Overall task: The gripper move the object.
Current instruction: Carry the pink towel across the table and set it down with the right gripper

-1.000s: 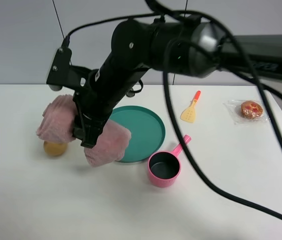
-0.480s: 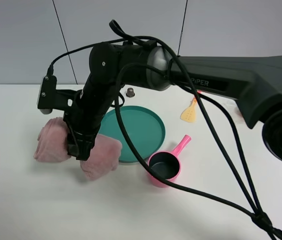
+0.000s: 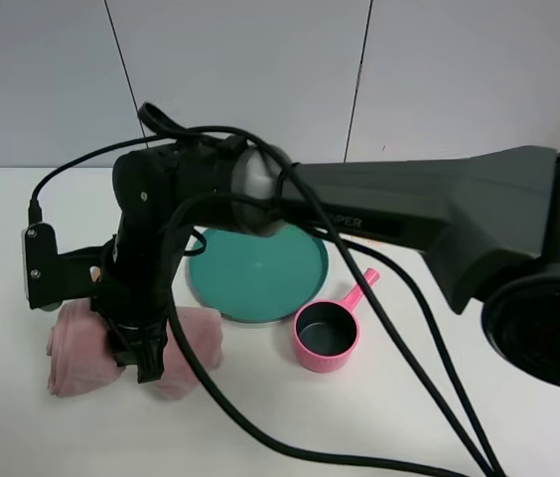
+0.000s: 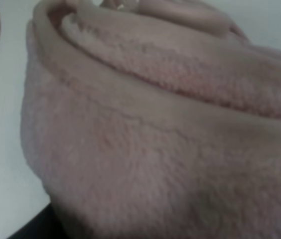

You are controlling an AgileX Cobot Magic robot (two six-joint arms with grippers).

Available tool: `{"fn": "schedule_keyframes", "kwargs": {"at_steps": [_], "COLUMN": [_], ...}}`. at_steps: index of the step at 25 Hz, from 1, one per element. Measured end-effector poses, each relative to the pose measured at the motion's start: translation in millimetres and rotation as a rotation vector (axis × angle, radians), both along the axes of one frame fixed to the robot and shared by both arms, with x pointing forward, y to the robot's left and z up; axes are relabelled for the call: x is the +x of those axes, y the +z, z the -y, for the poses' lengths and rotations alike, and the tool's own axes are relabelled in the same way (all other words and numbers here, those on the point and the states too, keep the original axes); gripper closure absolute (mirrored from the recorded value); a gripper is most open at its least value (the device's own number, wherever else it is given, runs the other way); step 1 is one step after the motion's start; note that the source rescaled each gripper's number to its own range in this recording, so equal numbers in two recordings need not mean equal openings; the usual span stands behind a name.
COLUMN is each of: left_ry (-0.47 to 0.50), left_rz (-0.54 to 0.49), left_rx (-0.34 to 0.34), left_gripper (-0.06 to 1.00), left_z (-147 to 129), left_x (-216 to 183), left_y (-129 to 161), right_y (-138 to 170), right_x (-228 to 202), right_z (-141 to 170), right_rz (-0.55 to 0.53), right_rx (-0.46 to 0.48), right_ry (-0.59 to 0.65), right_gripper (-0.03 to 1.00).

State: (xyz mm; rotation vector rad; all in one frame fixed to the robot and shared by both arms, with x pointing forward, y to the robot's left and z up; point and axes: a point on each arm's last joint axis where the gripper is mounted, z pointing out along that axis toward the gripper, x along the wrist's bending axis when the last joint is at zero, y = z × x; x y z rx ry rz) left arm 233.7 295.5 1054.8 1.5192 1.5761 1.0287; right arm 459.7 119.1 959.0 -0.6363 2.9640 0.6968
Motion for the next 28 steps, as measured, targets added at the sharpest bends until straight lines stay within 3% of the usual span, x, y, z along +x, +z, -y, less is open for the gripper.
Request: {"fn": "schedule_keyframes", "kwargs": {"at_steps": [9,15,28], "left_ry": [0.000,0.000,0.000], "left_rz": [0.000,0.000,0.000], "left_rx": [0.000,0.000,0.000], "left_gripper": [-0.06,-0.06,-0.06], "left_z": [0,0,0], "left_x": [0,0,0], "left_y": [0,0,0], "right_y": [-25,-28,-47], "right_x": [3,6,8], "right_z": [-3,-7,-9], "right_rz": [0.011,0.037,0.004], "right_rx": [-0.053,-0.019,-0.044], "right_ry": [-0.033,-0.048,-0.114], "right_gripper": [0.97,0.97,0.97]}}
